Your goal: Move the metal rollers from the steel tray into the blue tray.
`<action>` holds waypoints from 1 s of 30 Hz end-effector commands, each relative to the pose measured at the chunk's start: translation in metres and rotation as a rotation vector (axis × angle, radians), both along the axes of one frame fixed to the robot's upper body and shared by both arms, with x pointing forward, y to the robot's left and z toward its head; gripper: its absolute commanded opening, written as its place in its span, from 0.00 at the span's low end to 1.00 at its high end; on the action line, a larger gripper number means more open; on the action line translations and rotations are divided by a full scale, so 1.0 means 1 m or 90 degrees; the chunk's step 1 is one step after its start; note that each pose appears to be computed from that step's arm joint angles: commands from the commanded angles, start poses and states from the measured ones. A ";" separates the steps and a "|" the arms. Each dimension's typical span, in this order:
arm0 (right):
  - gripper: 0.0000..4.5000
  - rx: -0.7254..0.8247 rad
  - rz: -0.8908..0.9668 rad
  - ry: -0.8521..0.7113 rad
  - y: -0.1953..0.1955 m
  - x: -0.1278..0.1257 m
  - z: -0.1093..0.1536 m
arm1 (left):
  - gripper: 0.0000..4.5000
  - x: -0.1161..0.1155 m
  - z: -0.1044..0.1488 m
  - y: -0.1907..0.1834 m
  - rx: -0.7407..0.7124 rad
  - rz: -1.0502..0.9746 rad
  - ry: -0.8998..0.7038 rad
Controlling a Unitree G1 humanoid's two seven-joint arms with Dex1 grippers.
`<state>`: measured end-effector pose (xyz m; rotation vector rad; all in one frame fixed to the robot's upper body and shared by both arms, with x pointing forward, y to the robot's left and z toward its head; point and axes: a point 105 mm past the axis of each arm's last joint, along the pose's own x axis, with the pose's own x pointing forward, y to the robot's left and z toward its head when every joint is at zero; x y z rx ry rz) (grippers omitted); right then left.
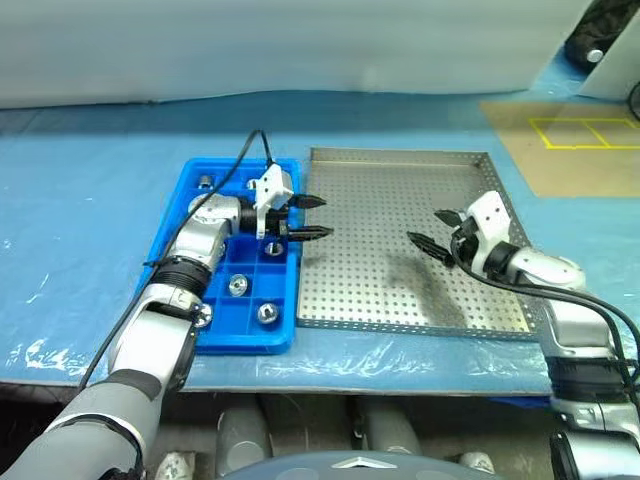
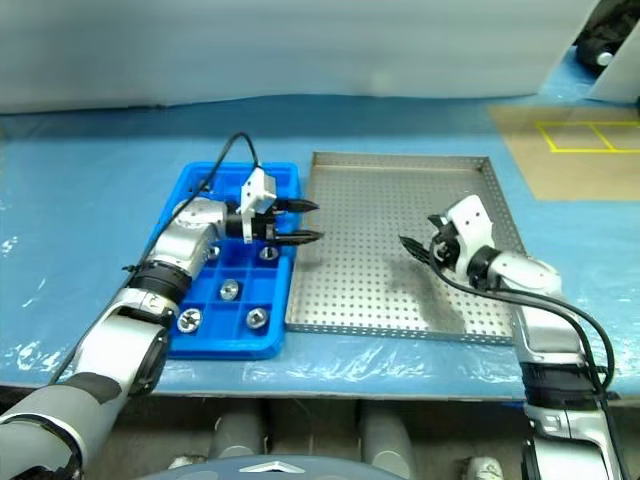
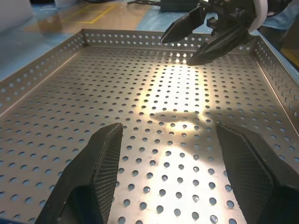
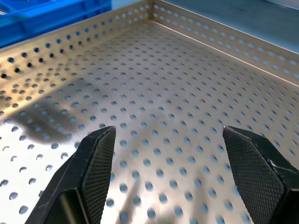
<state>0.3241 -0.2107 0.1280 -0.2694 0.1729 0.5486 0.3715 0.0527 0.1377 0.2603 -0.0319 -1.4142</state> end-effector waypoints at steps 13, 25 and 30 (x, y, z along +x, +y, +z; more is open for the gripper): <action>0.83 0.035 0.052 -0.048 0.031 0.013 0.026 | 0.74 0.000 0.009 0.021 -0.011 0.023 -0.043; 0.83 0.027 0.085 -0.046 0.041 0.024 0.025 | 0.74 0.001 0.010 0.036 -0.017 0.074 -0.050; 0.83 0.025 0.075 -0.057 0.038 0.028 0.030 | 0.74 0.003 0.015 0.032 -0.028 0.077 -0.060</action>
